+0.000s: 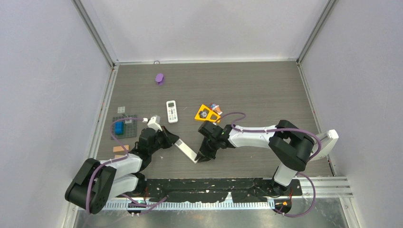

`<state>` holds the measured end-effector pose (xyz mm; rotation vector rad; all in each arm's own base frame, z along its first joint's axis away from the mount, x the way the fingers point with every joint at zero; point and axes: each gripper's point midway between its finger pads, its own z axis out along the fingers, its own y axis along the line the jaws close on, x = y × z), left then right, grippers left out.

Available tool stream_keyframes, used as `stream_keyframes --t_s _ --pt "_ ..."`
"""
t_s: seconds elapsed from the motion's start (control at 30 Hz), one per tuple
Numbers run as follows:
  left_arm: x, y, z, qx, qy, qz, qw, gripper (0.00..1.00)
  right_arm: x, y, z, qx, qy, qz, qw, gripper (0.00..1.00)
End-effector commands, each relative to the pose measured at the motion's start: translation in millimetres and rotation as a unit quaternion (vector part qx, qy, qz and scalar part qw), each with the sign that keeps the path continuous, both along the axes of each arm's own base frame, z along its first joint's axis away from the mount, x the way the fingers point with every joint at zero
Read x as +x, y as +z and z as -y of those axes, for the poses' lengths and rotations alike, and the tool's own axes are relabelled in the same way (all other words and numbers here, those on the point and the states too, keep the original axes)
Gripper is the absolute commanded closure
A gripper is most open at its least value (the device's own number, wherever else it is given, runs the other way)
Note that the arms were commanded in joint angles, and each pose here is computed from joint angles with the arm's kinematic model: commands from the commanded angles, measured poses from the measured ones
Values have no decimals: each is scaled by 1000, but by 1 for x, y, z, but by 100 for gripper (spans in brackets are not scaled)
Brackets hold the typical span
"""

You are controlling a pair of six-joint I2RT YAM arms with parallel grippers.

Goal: Load the batteries into the remote control

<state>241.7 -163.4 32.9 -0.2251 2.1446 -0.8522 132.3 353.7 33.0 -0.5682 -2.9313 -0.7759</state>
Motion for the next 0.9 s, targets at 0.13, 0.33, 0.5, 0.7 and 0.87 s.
stream_keyframes --t_s 0.13,0.33,0.5,0.7,0.87 --pt "-24 2 5 40 -43 -58 997 85 44 28 -14 31 14 115 993 64" --pt "15 76 -14 103 4 19 994 62 51 73 9 41 55 211 975 47" --pt "22 116 -32 133 38 41 989 51 61 103 6 50 145 310 938 34" --pt "8 135 -56 137 93 34 986 40 63 75 5 -38 378 393 838 14" --pt "-8 142 -83 148 152 21 977 20 51 43 0 -106 471 398 780 13"
